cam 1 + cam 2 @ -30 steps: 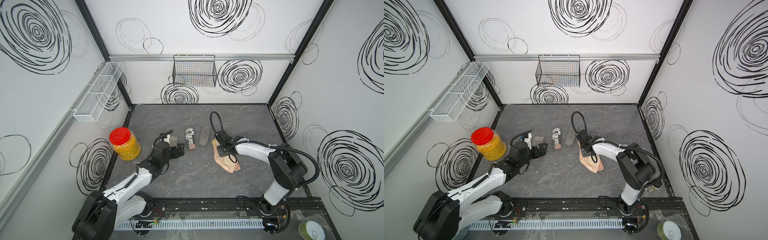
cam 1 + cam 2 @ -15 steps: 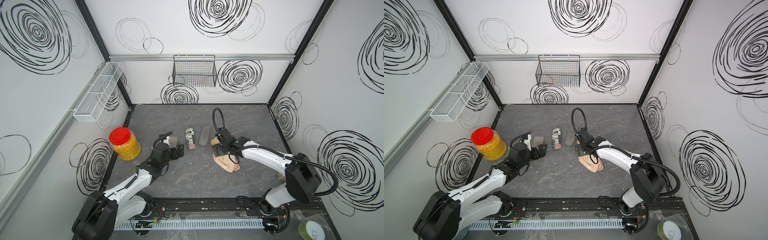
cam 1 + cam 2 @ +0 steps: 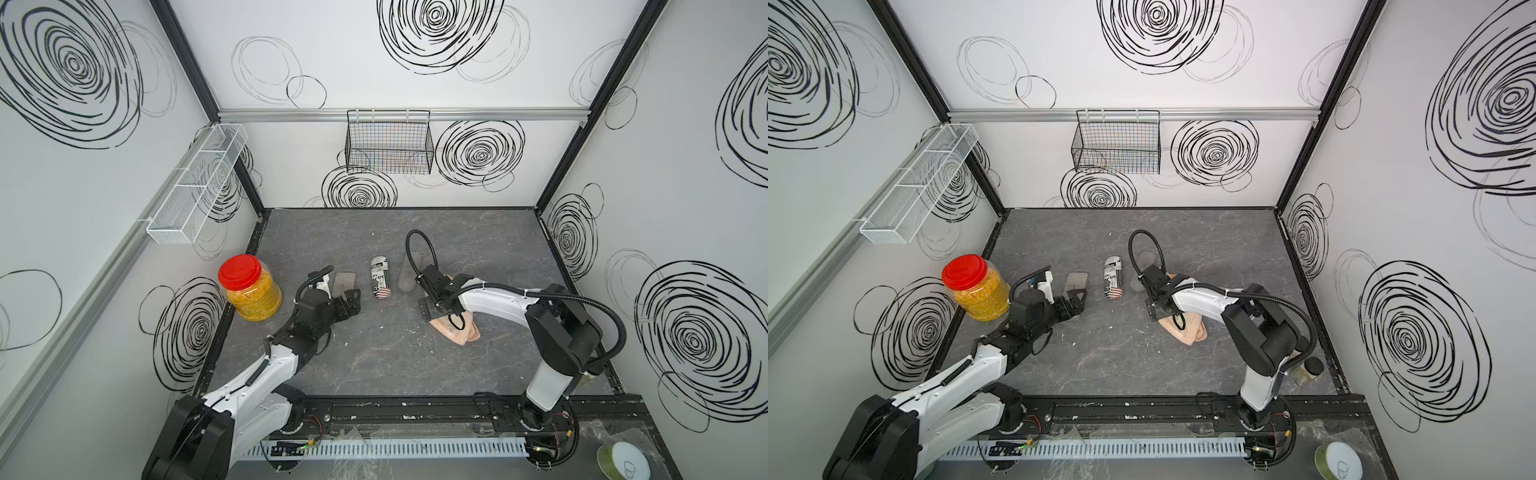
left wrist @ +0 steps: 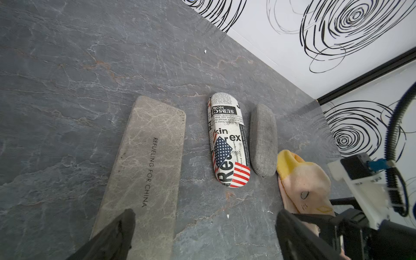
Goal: Wipe the eyeglass case
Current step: Adjust the cleaning item at the center of the board.
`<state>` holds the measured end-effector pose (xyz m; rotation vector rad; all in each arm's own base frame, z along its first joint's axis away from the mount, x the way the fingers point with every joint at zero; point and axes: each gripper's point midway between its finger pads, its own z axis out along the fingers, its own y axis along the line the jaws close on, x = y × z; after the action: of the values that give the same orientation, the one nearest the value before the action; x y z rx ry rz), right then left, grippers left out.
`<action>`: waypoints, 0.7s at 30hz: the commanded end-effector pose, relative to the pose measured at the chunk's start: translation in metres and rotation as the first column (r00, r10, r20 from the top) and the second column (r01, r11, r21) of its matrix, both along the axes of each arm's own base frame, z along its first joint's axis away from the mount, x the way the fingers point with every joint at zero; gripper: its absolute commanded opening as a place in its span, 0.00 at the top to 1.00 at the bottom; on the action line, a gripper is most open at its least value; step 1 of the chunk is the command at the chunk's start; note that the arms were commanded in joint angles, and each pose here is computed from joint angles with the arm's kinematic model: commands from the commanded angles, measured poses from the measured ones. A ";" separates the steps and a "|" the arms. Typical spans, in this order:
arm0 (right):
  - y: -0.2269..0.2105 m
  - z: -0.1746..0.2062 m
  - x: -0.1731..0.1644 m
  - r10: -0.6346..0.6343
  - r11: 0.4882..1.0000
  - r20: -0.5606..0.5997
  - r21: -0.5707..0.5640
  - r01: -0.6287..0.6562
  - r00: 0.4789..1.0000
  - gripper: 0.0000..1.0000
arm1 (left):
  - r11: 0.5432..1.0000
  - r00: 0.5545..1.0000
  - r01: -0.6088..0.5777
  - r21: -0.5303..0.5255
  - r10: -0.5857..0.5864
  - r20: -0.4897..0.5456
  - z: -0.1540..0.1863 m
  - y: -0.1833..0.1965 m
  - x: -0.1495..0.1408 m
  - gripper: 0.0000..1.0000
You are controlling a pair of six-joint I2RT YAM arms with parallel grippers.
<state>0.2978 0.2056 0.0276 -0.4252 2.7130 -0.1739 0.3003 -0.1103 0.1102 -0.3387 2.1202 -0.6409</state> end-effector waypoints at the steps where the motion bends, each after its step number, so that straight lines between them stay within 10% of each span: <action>1: -0.005 -0.006 0.010 -0.021 1.000 0.006 -0.006 0.022 1.000 0.00 | 0.999 0.999 0.000 -0.032 0.001 0.036 0.009 0.000 0.002 0.00; 5: -0.010 -0.019 0.009 -0.023 1.000 -0.020 -0.005 0.023 1.000 0.09 | 0.999 0.999 -0.003 -0.036 0.005 0.036 0.010 0.003 0.002 0.00; 16: -0.008 -0.005 0.011 -0.005 0.996 0.030 0.086 0.002 1.000 0.73 | 0.999 1.000 -0.005 -0.054 0.007 0.028 0.009 0.007 0.006 0.00; 21: -0.005 0.028 0.014 0.007 0.990 0.109 0.141 -0.023 0.994 0.84 | 1.000 1.000 -0.007 0.005 0.007 0.009 0.007 0.011 0.005 0.00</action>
<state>0.3111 0.1972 0.0327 -0.3786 2.6511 -0.0482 0.3007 -0.1012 0.1090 -0.3623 2.1246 -0.6582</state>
